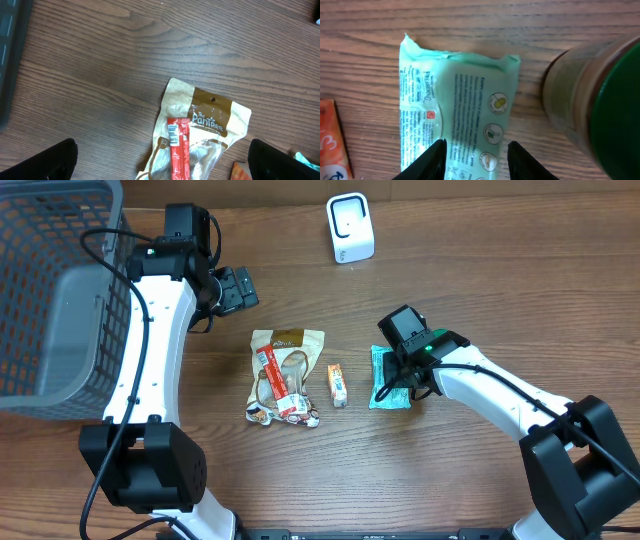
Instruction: Scan the item barcode
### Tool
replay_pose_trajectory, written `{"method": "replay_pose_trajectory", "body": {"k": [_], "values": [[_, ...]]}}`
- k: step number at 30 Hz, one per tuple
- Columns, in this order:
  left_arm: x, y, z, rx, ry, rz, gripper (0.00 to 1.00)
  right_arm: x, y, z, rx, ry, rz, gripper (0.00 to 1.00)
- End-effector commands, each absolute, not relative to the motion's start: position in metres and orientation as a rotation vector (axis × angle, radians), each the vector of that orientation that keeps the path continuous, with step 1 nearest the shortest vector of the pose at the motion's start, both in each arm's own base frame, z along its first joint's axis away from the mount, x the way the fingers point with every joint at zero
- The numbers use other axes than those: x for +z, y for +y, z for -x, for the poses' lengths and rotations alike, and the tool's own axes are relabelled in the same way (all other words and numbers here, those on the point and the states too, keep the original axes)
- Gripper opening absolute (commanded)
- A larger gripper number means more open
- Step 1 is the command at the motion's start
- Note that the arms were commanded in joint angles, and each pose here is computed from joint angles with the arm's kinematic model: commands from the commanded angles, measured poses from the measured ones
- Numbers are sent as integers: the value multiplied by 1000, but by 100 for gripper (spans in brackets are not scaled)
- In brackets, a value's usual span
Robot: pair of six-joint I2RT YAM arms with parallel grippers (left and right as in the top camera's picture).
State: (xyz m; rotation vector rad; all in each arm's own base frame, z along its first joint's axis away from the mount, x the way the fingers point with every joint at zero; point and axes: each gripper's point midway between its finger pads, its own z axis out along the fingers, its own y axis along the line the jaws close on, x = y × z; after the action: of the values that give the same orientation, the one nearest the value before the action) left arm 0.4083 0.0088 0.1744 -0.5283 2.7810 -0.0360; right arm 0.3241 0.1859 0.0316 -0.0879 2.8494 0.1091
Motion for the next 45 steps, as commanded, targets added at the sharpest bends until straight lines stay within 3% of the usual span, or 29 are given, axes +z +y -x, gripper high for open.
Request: {"method": "replay_pose_trajectory", "body": {"k": [1,36,45], "values": [[184,11,-410,-33,2757,498,100,30,191,-320,159,2868,99,41],[184,11,-410,-33,2757,498,100,18,184,-320,102,2861,93,42],[184,11,-410,-33,2757,498,100,21,210,-322,295,2838,212,41]]}}
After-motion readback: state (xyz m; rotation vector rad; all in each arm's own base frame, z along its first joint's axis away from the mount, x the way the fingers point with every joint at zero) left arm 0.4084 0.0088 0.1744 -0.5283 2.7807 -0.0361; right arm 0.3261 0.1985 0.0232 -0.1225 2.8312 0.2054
